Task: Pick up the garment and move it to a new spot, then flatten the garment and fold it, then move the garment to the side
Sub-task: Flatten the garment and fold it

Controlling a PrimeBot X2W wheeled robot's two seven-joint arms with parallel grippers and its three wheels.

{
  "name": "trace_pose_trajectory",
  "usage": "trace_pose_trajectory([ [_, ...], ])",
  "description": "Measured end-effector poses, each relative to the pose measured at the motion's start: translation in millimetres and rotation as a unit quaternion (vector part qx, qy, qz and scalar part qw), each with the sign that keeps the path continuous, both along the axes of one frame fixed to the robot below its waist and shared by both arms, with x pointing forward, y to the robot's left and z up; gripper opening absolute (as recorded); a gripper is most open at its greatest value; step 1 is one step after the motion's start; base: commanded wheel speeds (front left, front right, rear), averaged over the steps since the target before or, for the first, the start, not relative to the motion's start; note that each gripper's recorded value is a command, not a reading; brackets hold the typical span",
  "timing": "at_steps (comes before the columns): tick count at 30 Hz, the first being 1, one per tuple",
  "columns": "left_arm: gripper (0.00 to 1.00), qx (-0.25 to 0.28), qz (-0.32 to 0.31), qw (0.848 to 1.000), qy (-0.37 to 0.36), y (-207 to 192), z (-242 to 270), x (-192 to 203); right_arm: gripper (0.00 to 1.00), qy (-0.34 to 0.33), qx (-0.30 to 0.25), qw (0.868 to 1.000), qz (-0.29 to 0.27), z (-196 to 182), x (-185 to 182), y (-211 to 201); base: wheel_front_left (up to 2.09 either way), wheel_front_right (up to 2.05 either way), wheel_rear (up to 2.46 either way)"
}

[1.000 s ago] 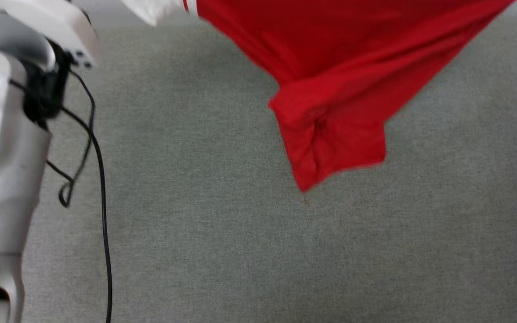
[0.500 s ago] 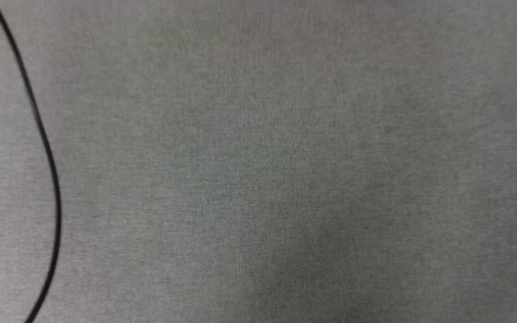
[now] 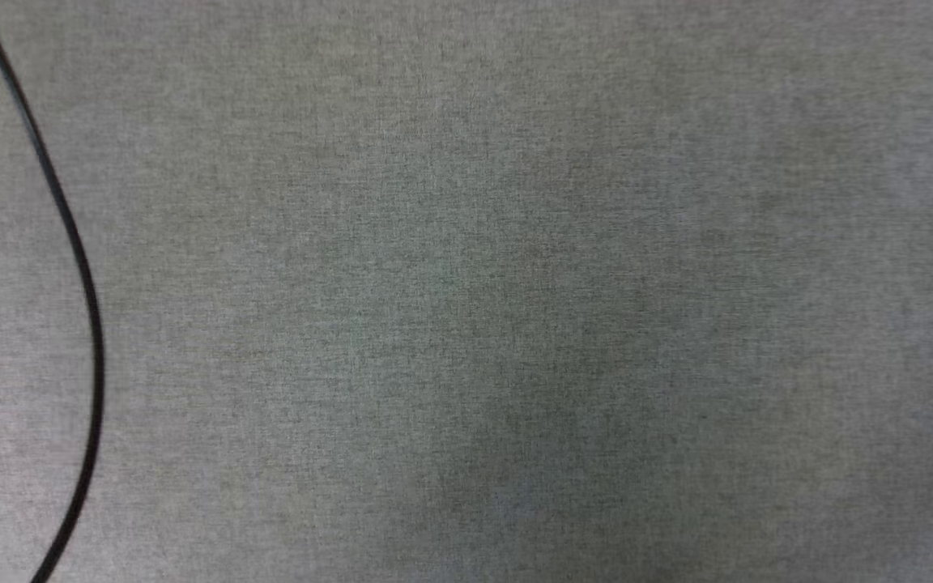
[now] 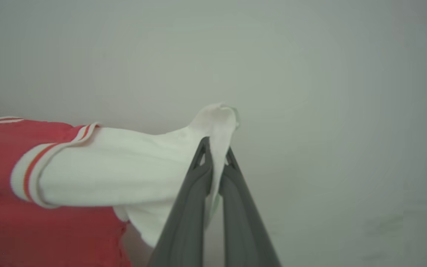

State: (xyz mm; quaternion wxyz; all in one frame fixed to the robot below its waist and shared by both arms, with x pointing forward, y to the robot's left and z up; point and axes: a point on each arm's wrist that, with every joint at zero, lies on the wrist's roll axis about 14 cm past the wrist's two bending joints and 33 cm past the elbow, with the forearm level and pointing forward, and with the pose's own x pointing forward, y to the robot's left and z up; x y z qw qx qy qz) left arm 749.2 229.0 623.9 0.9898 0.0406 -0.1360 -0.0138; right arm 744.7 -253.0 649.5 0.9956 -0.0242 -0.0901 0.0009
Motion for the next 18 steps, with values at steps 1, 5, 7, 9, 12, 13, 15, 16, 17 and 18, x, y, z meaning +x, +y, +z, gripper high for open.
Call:
trace_pose_trajectory([
  [1,0.00,-0.001,-0.002,1.000,0.011,0.5,-10.8,0.3,0.00,0.005,0.004,1.000,0.005,-8.1,1.9,3.0,0.00,0.00,0.00],
  [5,0.00,-0.021,-0.005,0.999,0.045,7.4,-46.8,-7.3,0.00,0.033,0.012,0.999,0.023,-40.6,-0.6,13.7,0.00,0.00,0.00],
  [7,0.00,-0.030,-0.010,0.998,0.061,8.5,-63.8,-15.4,0.00,0.052,0.017,0.998,0.032,-63.8,-8.4,17.5,0.00,0.00,0.00],
  [9,0.00,-0.039,-0.012,0.996,0.085,10.8,-85.6,-27.8,0.00,0.082,0.024,0.996,0.041,-93.0,-22.2,21.3,0.00,0.00,0.00],
  [12,0.00,-0.057,-0.010,0.991,0.120,15.9,-117.3,-52.6,0.00,0.115,0.034,0.991,0.055,-127.2,-49.2,27.2,0.00,0.00,0.00],
  [13,0.00,-0.065,-0.008,0.989,0.131,17.3,-127.7,-62.7,0.00,0.126,0.039,0.990,0.059,-138.6,-60.8,28.2,0.00,0.00,0.00],
  [15,0.00,-0.081,-0.005,0.984,0.156,20.7,-148.1,-85.3,0.00,0.160,0.049,0.984,0.063,-165.2,-86.3,29.5,0.00,0.00,0.00],
  [16,0.00,-0.088,-0.003,0.982,0.165,22.0,-156.0,-97.0,0.00,0.171,0.057,0.982,0.064,-174.9,-99.6,30.0,0.00,0.00,0.00],
  [17,0.00,-0.094,-0.002,0.980,0.174,22.8,-163.1,-108.5,0.00,0.179,0.061,0.980,0.066,-181.9,-111.8,30.3,0.00,0.00,0.00],
  [18,0.00,-0.101,0.000,0.978,0.185,23.7,-170.9,-120.6,0.00,0.190,0.063,0.978,0.066,-188.7,-124.0,29.8,0.00,0.00,0.00],
])
